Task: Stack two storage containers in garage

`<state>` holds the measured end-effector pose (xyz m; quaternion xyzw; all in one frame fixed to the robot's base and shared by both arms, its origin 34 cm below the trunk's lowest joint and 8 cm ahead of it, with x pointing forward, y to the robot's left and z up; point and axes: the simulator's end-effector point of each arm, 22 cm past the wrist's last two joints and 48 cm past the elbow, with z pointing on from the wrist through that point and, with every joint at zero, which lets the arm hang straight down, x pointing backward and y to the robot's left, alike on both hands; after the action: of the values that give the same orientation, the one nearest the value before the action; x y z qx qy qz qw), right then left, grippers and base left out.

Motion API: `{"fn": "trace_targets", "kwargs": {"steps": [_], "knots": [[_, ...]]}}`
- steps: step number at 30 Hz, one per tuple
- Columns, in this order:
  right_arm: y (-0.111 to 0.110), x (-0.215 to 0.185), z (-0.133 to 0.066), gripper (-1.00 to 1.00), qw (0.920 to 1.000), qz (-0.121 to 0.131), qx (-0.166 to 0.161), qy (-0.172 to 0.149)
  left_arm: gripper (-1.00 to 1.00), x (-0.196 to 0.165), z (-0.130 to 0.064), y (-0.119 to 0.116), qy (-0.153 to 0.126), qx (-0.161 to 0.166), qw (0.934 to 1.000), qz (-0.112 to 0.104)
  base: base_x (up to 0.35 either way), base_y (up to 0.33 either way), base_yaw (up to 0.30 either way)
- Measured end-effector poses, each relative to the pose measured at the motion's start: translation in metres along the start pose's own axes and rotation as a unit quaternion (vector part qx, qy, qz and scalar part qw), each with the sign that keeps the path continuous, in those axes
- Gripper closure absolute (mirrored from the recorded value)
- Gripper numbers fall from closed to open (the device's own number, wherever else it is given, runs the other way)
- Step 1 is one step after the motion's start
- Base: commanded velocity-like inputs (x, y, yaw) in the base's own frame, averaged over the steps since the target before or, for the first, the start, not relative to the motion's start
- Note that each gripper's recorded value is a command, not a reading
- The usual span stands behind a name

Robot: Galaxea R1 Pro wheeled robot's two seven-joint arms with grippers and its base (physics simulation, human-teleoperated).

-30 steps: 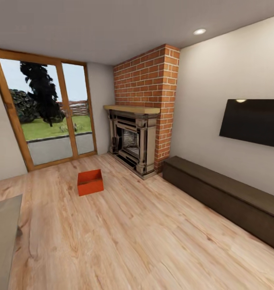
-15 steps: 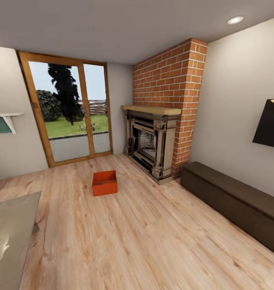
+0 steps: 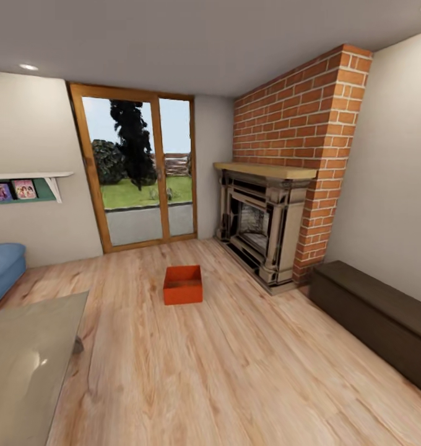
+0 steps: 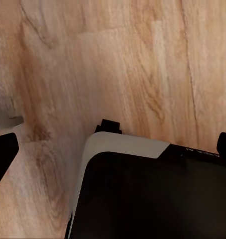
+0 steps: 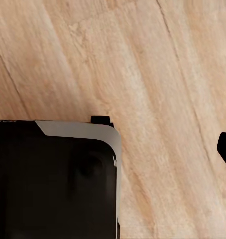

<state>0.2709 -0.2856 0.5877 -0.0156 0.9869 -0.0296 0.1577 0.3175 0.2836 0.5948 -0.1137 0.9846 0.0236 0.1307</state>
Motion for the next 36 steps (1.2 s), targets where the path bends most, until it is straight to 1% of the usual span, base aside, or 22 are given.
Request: {"fn": "trace_targets", "kwargs": {"steps": [17,36], "knots": [[0.0001,0.0000,0.0000,-1.00,1.0000,0.000,0.000,0.000,-1.00,0.0002,0.0000,0.0000,0.000,0.000,1.0000,0.000,0.323,0.000,0.257],[-0.0029,-0.0010,0.0000,-1.00,1.0000,0.000,0.001,-0.003,-1.00,0.0016,-0.0001,-0.0023,0.002,0.002,1.0000,0.002,0.323,0.000,0.013]]}}
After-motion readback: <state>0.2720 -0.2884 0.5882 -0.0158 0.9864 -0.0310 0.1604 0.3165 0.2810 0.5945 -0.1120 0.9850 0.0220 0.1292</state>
